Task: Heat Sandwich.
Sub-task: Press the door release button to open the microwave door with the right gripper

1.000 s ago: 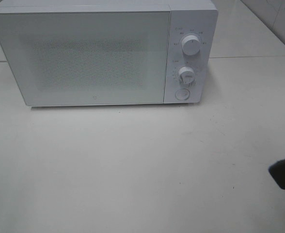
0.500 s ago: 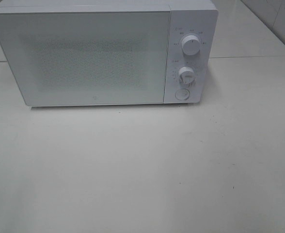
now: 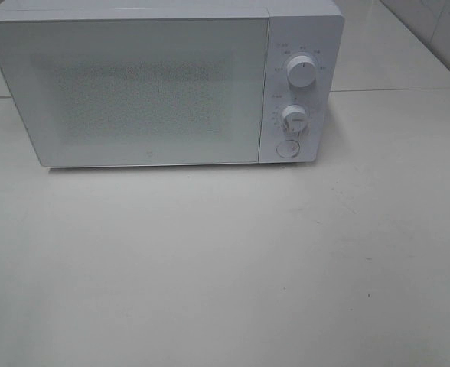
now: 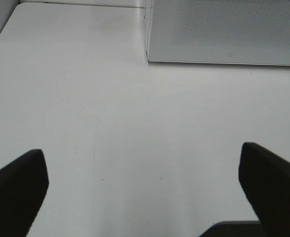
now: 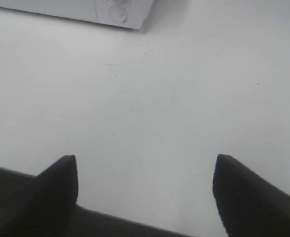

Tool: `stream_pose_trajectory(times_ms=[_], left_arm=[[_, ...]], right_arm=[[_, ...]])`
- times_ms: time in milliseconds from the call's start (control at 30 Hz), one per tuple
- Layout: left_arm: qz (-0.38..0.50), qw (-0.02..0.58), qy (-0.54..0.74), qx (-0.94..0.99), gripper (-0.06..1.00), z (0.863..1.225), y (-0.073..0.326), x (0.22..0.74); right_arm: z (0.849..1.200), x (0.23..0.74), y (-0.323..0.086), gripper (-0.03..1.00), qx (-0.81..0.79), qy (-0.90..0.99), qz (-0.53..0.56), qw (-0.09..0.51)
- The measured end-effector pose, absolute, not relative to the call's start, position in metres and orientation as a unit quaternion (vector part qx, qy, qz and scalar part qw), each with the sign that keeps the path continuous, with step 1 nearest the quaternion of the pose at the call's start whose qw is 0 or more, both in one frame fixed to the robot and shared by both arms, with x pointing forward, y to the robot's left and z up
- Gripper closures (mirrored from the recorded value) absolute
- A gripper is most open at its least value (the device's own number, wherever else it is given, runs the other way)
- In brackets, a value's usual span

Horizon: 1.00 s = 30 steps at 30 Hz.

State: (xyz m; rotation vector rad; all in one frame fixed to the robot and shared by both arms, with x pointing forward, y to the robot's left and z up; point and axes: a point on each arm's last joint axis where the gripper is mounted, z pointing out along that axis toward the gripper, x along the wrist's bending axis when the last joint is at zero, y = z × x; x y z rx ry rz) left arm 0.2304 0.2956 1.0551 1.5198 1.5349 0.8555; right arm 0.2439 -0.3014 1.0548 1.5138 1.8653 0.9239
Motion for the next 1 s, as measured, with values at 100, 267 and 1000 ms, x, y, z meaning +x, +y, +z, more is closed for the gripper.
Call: stream_pose_trajectory(times_ms=[100, 267, 1000], left_arm=[[0.338, 0.398, 0.606, 0.600, -0.03, 1.055, 0.296, 0.230], [0.338, 0.398, 0.606, 0.600, -0.03, 1.055, 0.296, 0.230], [0.338, 0.398, 0.606, 0.600, -0.03, 1.055, 0.296, 0.230]], right_arm=[[1.050, 0.241, -0.305, 0.27, 0.572, 0.670, 0.350, 0.319], [1.049, 0.233, -0.307, 0.27, 0.578, 0.644, 0.361, 0.347], [1.049, 0.232, -0.307, 0.28, 0.588, 0.632, 0.357, 0.357]])
